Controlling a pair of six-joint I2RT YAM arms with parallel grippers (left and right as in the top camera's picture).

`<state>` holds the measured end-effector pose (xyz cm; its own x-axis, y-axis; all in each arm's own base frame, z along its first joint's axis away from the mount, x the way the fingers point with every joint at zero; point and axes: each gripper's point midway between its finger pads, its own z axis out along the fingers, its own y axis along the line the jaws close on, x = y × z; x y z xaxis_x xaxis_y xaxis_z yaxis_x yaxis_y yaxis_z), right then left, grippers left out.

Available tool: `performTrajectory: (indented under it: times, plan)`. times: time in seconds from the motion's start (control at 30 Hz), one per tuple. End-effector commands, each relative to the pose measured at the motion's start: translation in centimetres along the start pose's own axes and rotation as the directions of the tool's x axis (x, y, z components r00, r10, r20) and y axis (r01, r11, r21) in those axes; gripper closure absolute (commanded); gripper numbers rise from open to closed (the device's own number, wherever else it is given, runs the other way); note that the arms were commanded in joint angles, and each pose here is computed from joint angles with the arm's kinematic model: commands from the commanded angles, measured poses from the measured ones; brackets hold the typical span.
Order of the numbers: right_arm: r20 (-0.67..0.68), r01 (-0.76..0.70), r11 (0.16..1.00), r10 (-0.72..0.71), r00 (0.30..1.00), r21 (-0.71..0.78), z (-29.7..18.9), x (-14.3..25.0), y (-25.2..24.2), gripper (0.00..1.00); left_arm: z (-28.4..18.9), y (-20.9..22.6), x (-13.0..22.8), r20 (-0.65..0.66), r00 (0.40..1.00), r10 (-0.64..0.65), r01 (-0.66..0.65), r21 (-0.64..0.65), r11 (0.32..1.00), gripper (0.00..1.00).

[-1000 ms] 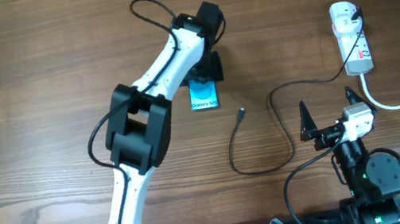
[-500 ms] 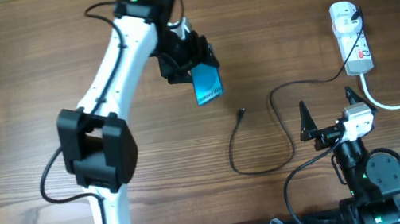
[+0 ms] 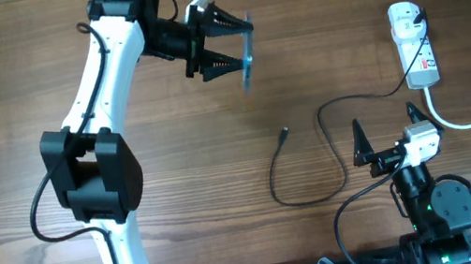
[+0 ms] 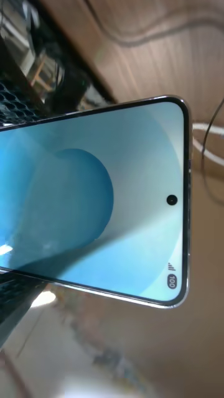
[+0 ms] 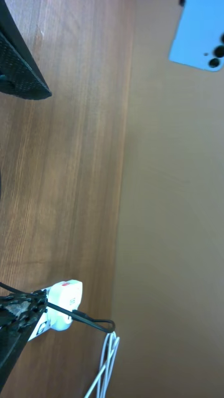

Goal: Plug charger to phone and switch on socket
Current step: 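Lift the phone with the left gripper and hold it upright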

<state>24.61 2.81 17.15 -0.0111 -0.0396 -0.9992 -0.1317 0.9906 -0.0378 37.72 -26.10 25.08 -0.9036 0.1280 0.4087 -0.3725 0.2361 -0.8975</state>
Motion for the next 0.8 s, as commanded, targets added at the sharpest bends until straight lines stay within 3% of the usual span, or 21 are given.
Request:
performTrajectory:
  times: [0.0,0.33,0.77]
  plan:
    - [0.008,-0.012,1.000,0.012,1.000,0.007,0.0,-0.2,-0.1,0.00,-1.8,-3.6,2.1,-0.039,0.998,0.041,-0.035,0.153,0.988,0.35]
    - [0.008,-0.012,1.000,0.012,1.000,0.007,0.0,-0.2,-0.1,0.00,-6.2,-3.7,0.7,0.032,0.998,-0.054,0.046,0.208,0.977,0.36]
    - [0.008,-0.013,1.000,0.012,1.000,0.007,0.0,-0.2,-0.1,0.00,-6.4,-3.5,1.1,0.023,0.993,-0.117,0.109,0.213,0.971,0.33]
